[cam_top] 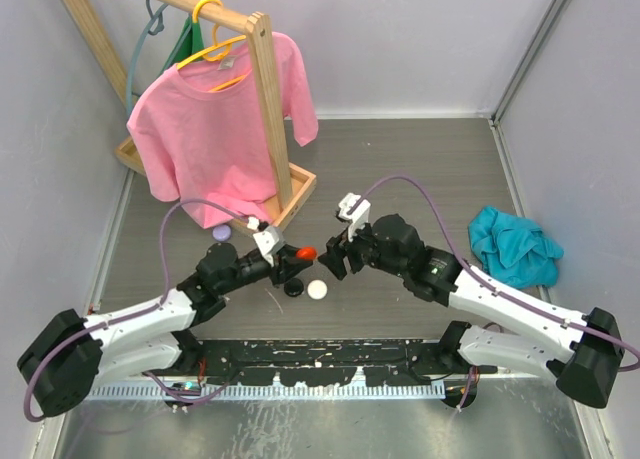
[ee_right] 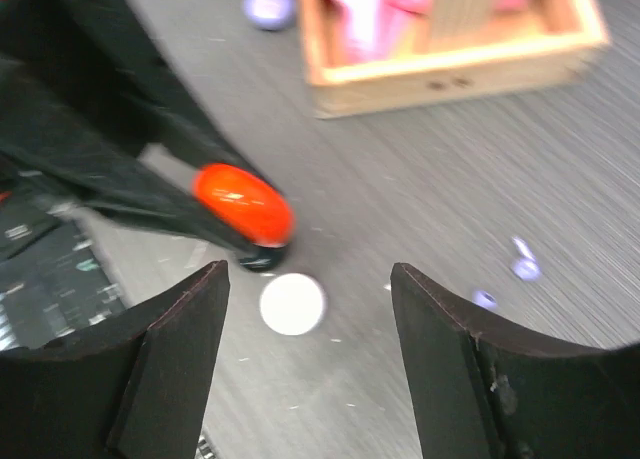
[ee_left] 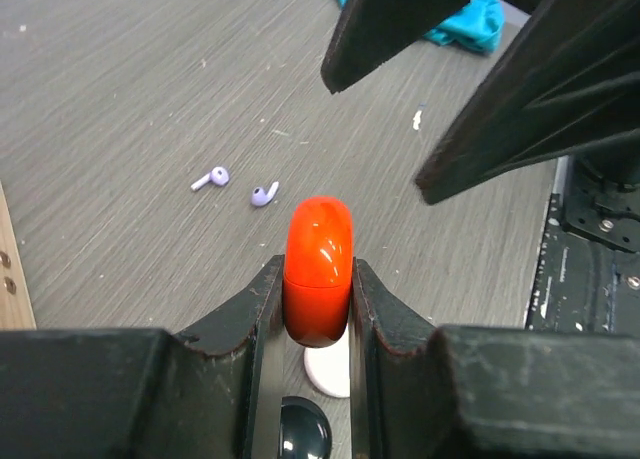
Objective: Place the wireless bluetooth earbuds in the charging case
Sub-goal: Place the charging case at the center of the board.
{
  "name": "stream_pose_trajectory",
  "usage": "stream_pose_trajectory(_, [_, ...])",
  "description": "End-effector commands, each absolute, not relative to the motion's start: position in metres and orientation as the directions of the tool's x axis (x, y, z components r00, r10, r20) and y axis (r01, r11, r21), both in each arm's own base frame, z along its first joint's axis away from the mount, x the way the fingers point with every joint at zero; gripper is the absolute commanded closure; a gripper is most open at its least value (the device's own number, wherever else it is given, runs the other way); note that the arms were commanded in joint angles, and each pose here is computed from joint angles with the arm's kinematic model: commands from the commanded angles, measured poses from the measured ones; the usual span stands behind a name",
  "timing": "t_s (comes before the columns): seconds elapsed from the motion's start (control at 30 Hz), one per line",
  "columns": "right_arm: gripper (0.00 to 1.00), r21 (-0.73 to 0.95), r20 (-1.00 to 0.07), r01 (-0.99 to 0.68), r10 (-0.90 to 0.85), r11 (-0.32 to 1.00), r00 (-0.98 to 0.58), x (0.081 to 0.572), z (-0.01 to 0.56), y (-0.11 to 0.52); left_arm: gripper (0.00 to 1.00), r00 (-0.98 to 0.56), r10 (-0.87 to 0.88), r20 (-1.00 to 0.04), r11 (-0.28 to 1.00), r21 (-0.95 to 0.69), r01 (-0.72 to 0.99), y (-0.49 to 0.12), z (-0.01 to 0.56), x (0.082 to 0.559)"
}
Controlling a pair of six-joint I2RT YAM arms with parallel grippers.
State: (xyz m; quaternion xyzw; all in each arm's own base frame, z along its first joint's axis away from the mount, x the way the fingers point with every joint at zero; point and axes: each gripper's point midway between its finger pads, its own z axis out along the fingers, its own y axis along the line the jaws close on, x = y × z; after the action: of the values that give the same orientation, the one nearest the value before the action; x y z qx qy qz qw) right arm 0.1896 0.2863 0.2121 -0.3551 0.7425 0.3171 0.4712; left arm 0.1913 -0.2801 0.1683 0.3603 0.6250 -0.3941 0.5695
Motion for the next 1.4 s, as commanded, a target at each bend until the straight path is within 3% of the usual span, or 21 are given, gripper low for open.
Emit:
stream_pose_trajectory(0.0, [0.29,0.069,-0.955,-0.540,-0.102,0.839,-0.279,0.245,0.205,0.243,0.98,-0.182,0.018,-0.983,0.517,-0.147,0.843,-0.286,0.172,0.217])
stream_pose_trajectory(0.2, [0.27,0.009,-0.963,-0.306,-0.074,0.952,-0.258,0.265,0.166,0.198,0.98,-0.488,0.062,-0.871,0.629,-0.346,0.696,-0.303,0.139,0.240])
stream_pose_trajectory(0.33, [0.27,0.023,-0.968,-0.247,-0.040,0.969,-0.248,0.264,0.159,0.184,0.98,-0.656,0.096,-0.748,0.708,-0.412,0.574,-0.307,0.104,0.245])
stream_pose_trajectory(0.77, [0.26,0.028,-0.971,-0.215,-0.025,0.976,-0.239,0.261,0.156,0.173,0.86,-0.886,-0.015,-0.464,0.801,-0.535,0.267,-0.311,0.039,0.238])
stream_pose_trajectory(1.13, [0.26,0.016,-0.967,-0.226,-0.042,0.974,-0.251,0.261,0.153,0.176,0.50,-0.870,-0.028,-0.492,0.860,-0.456,0.230,-0.286,0.050,0.242])
stream_pose_trajectory(1.37, [0.26,0.009,-0.964,-0.235,-0.055,0.972,-0.262,0.261,0.150,0.177,0.35,-0.822,-0.048,-0.568,0.902,-0.378,0.209,-0.250,0.079,0.244])
